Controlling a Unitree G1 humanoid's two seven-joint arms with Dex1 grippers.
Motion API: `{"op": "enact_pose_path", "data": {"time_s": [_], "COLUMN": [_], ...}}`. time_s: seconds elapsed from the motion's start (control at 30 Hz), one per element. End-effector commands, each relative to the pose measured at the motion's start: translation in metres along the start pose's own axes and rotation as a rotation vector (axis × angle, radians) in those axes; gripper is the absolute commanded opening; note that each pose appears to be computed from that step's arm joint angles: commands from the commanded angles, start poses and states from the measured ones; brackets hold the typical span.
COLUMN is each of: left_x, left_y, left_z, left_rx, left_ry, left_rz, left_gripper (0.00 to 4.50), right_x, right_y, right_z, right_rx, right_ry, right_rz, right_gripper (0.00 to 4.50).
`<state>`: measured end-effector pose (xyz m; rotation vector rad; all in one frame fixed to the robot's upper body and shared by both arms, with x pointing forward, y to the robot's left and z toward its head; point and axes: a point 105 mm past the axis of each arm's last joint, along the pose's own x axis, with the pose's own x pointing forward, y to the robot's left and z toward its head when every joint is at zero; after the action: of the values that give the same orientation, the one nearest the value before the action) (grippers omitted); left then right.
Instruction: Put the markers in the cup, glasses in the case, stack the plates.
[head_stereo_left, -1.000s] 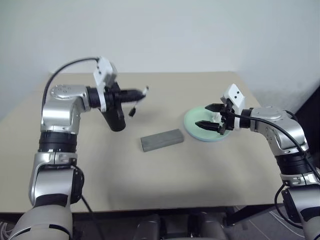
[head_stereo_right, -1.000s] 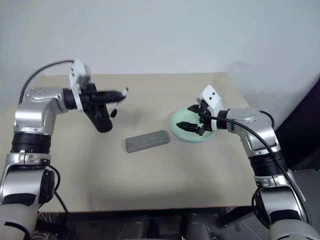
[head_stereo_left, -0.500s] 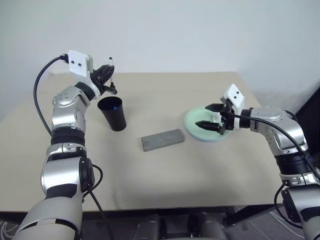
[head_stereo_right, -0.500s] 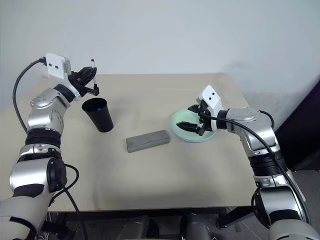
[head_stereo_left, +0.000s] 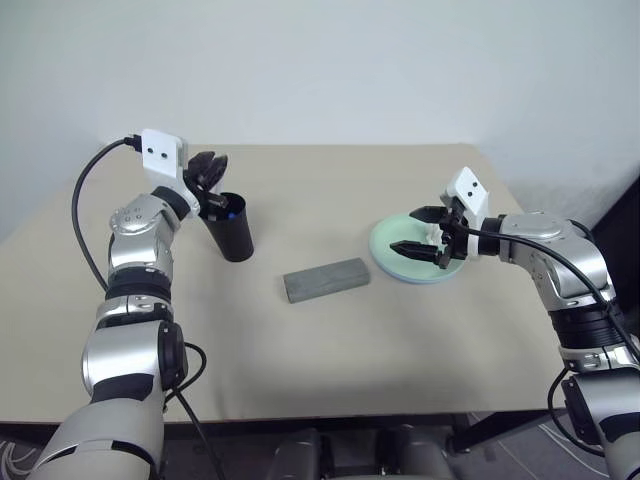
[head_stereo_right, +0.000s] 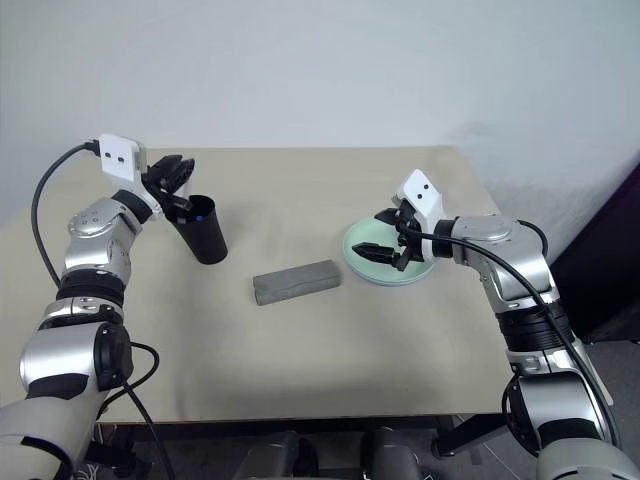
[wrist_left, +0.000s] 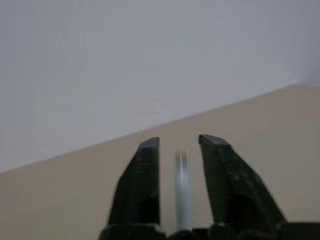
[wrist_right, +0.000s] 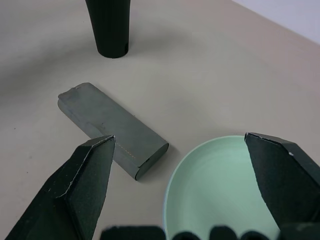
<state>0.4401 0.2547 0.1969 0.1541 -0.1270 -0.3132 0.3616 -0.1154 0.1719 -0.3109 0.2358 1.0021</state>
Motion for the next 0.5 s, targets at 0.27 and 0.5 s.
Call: {"op": "enact_pose_path", "data": {"time_s": [0.27, 0.5], "left_x": [-0.009, -0.045], "left_y": [0.007, 0.016], "left_z": [0.032, 0.057], "left_rx": [0.063, 0.101], "left_ry": [-0.101, -0.093], "left_rz": [-0.022, -0.156], "left_gripper": [4.48, 4.48], "right_x": [-0.004, -0.007], "right_y": [-0.008, -0.017], "right_z": [0.017, 0.016], "right_rx": [-0.048, -0.042], "right_ry": [-0.041, -0.042], "right_rz": [-0.022, -0.043], "right_gripper": [4.50, 4.50]}}
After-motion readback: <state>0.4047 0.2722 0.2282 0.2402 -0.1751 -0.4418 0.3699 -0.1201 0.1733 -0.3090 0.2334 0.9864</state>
